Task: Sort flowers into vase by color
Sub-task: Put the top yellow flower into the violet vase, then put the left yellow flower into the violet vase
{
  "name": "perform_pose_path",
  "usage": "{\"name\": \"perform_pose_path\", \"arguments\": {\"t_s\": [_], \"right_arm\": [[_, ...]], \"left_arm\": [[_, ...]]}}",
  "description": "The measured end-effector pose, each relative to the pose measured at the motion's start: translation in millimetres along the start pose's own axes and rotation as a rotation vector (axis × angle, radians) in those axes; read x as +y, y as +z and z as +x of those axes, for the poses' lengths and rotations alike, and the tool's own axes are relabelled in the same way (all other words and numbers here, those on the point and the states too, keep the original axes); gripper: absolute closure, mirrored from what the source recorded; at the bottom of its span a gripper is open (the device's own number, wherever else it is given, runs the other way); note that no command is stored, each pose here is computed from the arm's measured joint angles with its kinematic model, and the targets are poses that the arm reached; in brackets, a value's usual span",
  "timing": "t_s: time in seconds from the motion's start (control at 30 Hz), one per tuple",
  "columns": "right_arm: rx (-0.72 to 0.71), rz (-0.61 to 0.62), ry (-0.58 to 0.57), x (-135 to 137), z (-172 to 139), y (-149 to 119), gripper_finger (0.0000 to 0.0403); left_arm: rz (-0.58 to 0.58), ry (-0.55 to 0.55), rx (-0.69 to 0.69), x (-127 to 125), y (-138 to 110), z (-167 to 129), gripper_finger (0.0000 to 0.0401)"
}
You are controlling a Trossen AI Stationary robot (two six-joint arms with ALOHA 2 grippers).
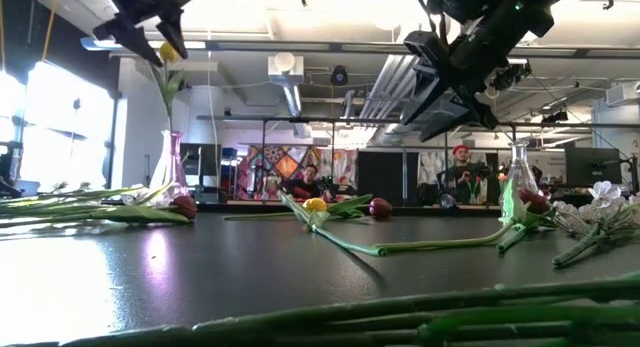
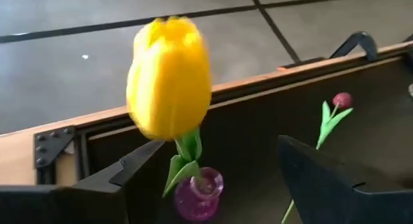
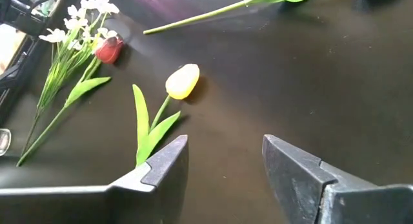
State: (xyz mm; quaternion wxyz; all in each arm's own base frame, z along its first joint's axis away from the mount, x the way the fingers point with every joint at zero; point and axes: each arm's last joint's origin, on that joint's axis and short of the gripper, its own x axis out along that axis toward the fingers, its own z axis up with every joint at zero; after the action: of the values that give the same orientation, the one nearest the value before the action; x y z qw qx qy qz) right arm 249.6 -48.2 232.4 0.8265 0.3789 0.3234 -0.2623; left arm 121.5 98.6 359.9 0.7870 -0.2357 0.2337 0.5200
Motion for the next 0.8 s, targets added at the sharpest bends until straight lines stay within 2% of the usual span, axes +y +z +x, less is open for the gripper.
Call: {"name": "perform_pose_path", "arguments": {"t_s": [0.1, 0.33, 0.5, 0.67, 0.73, 0.8], "right_arm": [[0.013, 0.003, 0.008, 0, 0, -1, 0.0215], [0.122, 0.02, 0.001, -4, 0, -7, 0.0215], [0.153, 0.079, 0.002, -4, 6, -9, 0.0215], [0.144, 0.136, 0.194, 16, 49, -6, 0.0215], [0.172, 0.161, 0.225, 22, 70, -7, 0.0215], [0.197, 0.172, 0.203, 25, 89, -6, 0.0215]], "left_arm": [[-0.002, -0.019, -0.034, -1, 6, -5, 0.0128], [0.042, 0.002, -0.192, 5, 38, -44, 0.0128], [0.031, -0.061, -0.186, 4, 42, -53, 0.0128], [0.042, -0.144, -0.156, -3, 39, -55, 0.0128], [0.049, -0.163, -0.153, -6, 38, -56, 0.0128], [0.045, -0.187, -0.147, -9, 36, -57, 0.0128]]}}
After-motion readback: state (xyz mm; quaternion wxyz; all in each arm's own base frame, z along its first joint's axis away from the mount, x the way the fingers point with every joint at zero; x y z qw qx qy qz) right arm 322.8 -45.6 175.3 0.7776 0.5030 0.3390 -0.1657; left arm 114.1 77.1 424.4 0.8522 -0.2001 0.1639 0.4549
